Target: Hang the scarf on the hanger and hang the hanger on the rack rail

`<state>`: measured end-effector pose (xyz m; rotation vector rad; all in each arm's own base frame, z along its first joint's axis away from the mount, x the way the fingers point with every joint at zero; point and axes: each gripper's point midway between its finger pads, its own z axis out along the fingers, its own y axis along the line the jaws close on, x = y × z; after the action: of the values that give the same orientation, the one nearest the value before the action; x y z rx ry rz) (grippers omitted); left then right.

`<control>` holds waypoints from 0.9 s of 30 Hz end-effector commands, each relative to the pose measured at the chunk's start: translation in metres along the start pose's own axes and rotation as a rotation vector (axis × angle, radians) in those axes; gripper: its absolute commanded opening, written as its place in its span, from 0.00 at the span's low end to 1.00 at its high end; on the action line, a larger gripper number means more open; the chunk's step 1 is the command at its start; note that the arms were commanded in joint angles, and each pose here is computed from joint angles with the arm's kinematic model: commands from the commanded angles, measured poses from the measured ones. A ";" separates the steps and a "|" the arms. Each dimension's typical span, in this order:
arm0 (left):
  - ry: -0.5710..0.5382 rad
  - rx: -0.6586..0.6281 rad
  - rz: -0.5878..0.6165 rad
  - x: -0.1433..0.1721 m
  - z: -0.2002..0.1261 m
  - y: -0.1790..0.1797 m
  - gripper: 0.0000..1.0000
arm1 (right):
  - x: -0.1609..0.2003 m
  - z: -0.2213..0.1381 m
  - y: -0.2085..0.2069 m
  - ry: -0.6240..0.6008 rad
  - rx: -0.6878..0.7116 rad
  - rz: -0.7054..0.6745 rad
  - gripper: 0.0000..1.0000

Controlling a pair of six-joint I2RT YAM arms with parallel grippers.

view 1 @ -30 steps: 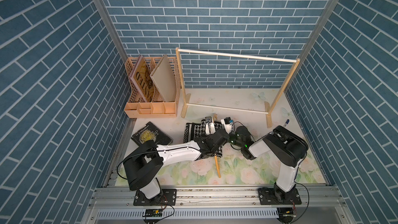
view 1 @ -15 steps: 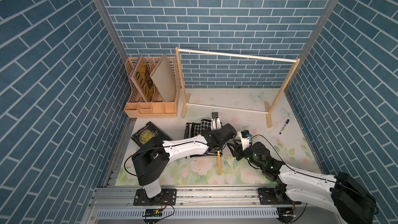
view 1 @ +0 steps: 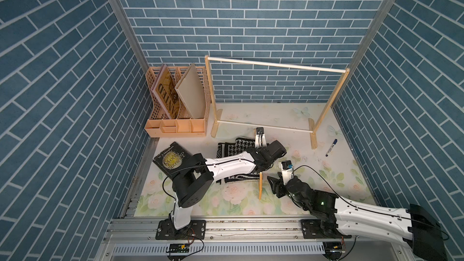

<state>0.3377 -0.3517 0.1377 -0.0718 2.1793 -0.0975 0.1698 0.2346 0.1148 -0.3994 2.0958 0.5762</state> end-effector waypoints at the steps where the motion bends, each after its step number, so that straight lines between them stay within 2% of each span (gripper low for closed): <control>1: 0.031 -0.028 0.042 0.009 0.008 0.000 0.00 | -0.016 0.001 0.008 -0.039 0.054 0.007 0.61; 19: 0.030 -0.030 0.047 0.003 0.014 -0.014 0.00 | -0.014 0.018 0.042 -0.043 0.027 -0.026 0.57; 27: 0.039 -0.018 0.042 0.005 0.015 -0.016 0.00 | -0.011 0.023 0.040 -0.071 0.066 -0.014 0.49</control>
<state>0.3517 -0.3614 0.1385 -0.0681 2.1886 -0.0536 0.1703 0.2630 0.1010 -0.3549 2.1089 0.4640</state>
